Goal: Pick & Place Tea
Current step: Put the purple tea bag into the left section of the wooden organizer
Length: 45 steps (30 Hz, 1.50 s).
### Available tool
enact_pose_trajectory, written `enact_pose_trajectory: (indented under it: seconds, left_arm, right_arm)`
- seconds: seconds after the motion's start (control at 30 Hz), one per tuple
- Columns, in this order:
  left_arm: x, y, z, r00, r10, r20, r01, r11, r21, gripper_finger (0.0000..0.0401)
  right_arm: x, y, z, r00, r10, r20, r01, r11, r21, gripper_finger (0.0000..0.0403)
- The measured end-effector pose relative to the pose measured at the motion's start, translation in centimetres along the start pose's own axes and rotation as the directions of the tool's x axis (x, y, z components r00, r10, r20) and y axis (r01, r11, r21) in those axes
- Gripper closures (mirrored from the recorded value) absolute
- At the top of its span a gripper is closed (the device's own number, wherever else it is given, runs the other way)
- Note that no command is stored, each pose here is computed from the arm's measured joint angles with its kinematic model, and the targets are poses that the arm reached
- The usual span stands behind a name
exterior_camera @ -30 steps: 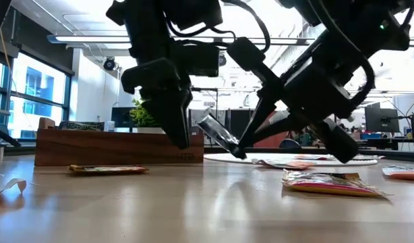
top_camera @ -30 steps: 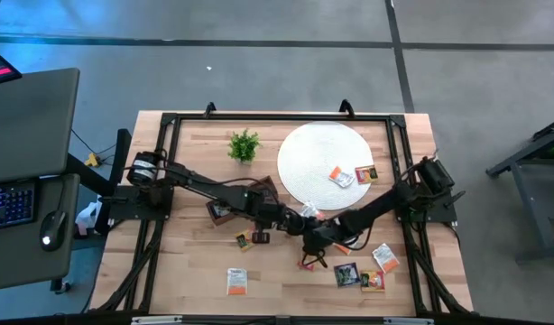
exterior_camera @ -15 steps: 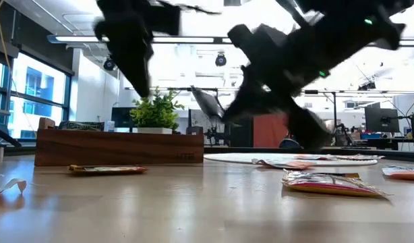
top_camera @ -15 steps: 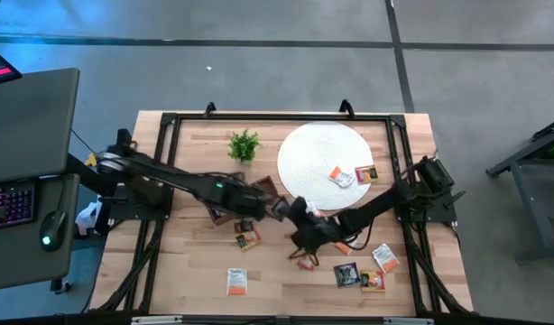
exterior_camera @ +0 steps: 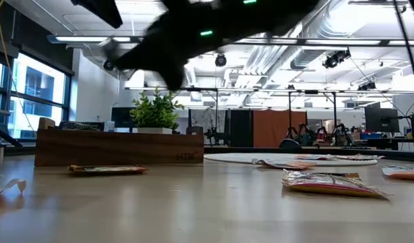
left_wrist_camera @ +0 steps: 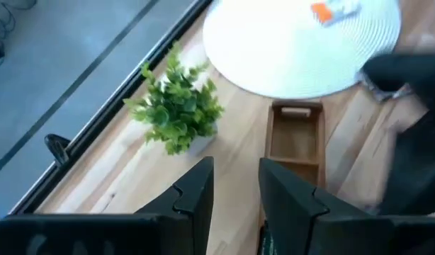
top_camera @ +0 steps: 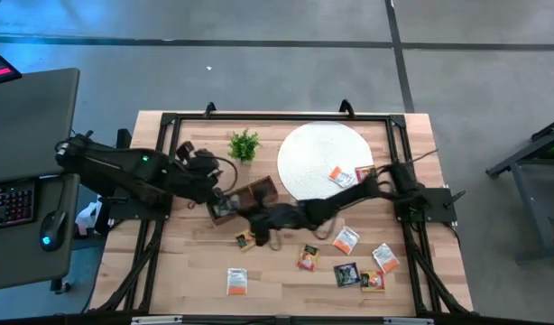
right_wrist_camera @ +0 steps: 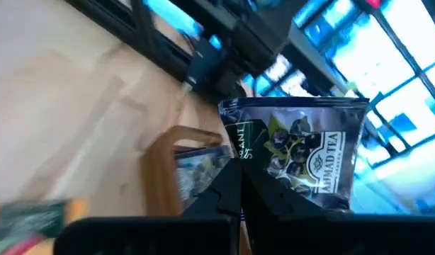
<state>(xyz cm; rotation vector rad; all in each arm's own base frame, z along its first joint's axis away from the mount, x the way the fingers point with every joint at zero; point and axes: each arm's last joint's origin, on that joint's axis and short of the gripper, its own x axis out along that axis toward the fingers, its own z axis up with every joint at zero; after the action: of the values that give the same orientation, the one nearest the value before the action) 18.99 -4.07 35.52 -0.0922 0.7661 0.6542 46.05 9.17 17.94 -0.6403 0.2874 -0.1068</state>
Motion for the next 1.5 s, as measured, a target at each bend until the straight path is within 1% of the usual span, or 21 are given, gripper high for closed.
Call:
enact_pose_trajectory:
  seconds: [0.07, 0.2, 0.37, 0.43, 0.57, 0.67, 0.83, 1.0, 1.17, 1.33, 1.43, 1.5]
  left_arm:
    - [-0.6, 0.7, 0.0, 1.000, -0.009, 0.017, 0.010, 1.000, -0.017, 0.0290]
    - [-0.8, 1.0, -0.1, 1.000, -0.012, 0.021, 0.012, 1.000, -0.020, 0.0290]
    - [-0.8, 1.1, -0.3, 1.000, -0.004, 0.002, 0.004, 1.000, -0.003, 0.0290]
    - [-0.6, 0.9, -0.3, 1.000, 0.000, -0.003, 0.000, 1.000, 0.004, 0.0290]
    - [-0.5, 0.8, -0.3, 1.000, 0.004, -0.003, -0.004, 1.000, 0.013, 0.0290]
    - [-0.5, 0.8, -0.3, 1.000, 0.004, -0.002, -0.004, 1.000, 0.011, 0.0290]
    - [-0.5, 0.8, -0.2, 1.000, 0.004, -0.001, -0.004, 1.000, 0.011, 0.0290]
    - [-0.5, 0.8, -0.2, 1.000, 0.004, -0.002, -0.004, 1.000, 0.011, 0.0290]
    - [-0.5, 0.8, -0.2, 1.000, 0.004, -0.002, -0.004, 1.000, 0.011, 0.0290]
    - [-0.5, 0.8, -0.3, 1.000, 0.006, -0.004, -0.006, 1.000, 0.009, 0.0291]
    - [-0.4, 0.8, -0.4, 0.999, -0.006, -0.038, 0.006, 1.000, 0.015, 0.0291]
    - [-0.2, 0.5, -0.5, 0.998, -0.011, -0.055, 0.012, 1.000, 0.014, 0.0291]
  right_arm:
    - [2.1, 0.1, 0.0, 0.999, 0.003, -0.038, -0.003, 1.000, -0.001, 0.0403]
    - [5.8, 0.6, -0.6, 0.990, 0.008, -0.140, -0.012, 0.999, -0.031, 0.0403]
    - [8.2, 1.3, -1.7, 0.968, 0.047, -0.248, -0.065, 0.996, -0.067, 0.0403]
    - [8.4, 1.5, -2.1, 0.957, 0.072, -0.280, -0.097, 0.992, -0.077, 0.0403]
    - [8.5, 1.7, -2.2, 0.957, 0.150, -0.250, -0.168, 0.984, -0.054, 0.0403]
    - [8.5, 1.6, -2.2, 0.956, 0.173, -0.235, -0.182, 0.983, -0.020, 0.0399]
    - [8.5, 1.5, -2.3, 0.957, 0.131, -0.259, -0.148, 0.988, -0.047, 0.0369]
    - [8.5, 1.4, -2.3, 0.957, 0.123, -0.262, -0.142, 0.988, -0.055, 0.0335]
    - [8.5, 1.4, -2.2, 0.958, 0.118, -0.263, -0.137, 0.989, -0.057, 0.0323]
    - [7.7, 1.5, -1.0, 0.958, 0.122, -0.259, -0.144, 0.987, -0.066, 0.0324]
    - [6.6, 1.1, 0.7, 0.961, 0.109, -0.253, -0.132, 0.988, -0.075, 0.0324]
    - [5.7, 0.7, 1.9, 0.959, 0.119, -0.256, -0.144, 0.986, -0.081, 0.0324]
